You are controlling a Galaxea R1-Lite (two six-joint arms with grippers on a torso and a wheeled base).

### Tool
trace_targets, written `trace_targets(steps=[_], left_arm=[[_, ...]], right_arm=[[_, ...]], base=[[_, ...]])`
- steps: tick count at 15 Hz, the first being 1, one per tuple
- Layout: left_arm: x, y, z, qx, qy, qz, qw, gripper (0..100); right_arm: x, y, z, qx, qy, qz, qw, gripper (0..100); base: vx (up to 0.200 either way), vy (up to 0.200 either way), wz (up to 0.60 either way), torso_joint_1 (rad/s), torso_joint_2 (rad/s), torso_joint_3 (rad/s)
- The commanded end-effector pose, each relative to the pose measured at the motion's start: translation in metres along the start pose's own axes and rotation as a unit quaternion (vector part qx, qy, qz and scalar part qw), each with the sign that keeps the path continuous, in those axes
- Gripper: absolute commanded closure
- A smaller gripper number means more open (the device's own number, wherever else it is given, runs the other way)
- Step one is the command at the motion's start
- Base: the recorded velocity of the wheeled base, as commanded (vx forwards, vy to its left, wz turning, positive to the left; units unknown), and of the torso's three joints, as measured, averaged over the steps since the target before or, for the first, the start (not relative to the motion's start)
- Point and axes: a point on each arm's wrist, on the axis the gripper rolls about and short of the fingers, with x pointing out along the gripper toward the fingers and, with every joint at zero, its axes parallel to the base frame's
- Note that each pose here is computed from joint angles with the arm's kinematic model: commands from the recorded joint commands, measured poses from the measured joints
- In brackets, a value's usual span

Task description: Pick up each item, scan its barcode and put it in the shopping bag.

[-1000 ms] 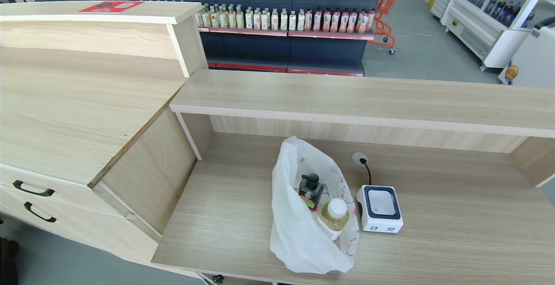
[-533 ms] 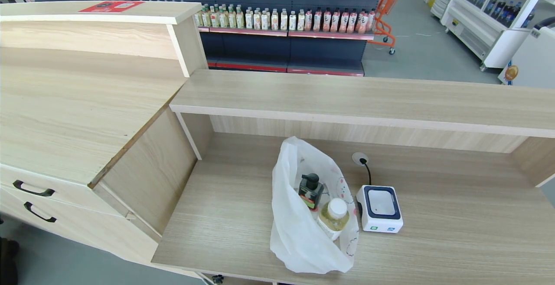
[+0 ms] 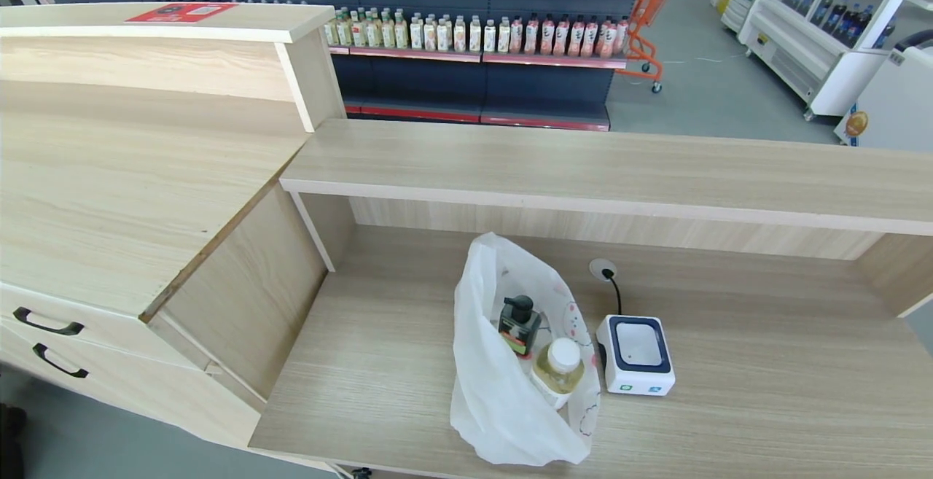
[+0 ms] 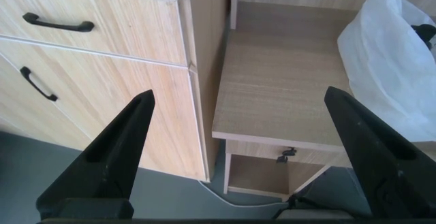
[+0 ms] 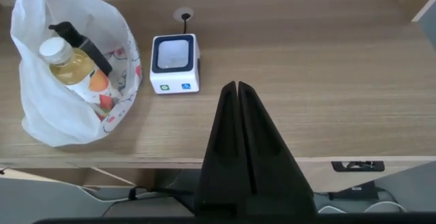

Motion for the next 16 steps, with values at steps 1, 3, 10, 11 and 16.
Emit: trace_targets(steps=[1,3,10,11,16], left_arm=[[-0.0001,0.0000,0.0000,0.000,-0.001,0.001,1.0000,0],[0.0000,0.0000,0.0000,0.000,0.000,0.001,1.0000,0],[-0.0001,0.0000,0.0000,-0.002,-0.001,0.001,1.0000,0],[-0.0001,0.0000,0.0000,-0.002,-0.001,0.001,1.0000,0],[0.0003,0.0000,0.0001,-0.001,0.002,0.000,1.0000,0]], right_arm=[[0.0003,0.0000,0.0001,0.000,0.002,0.001,1.000,100],[0.0003,0.0000,0.0001,0.000,0.002,0.001,1.000,100],[0.0003,0.0000,0.0001,0.000,0.002,0.001,1.000,100],[0.0003,0.0000,0.0001,0.000,0.002,0.001,1.000,100],[0.0003,0.0000,0.0001,0.000,0.002,0.001,1.000,100]], base=[[0.000,-0.200,0.00,0.017,0.01,-0.007],[0.000,-0.200,0.00,0.012,0.00,0.002],[0.000,-0.143,0.00,0.003,0.00,0.002],[0.000,0.000,0.00,0.000,0.00,0.000],[0.000,0.000,0.00,0.000,0.00,0.000]])
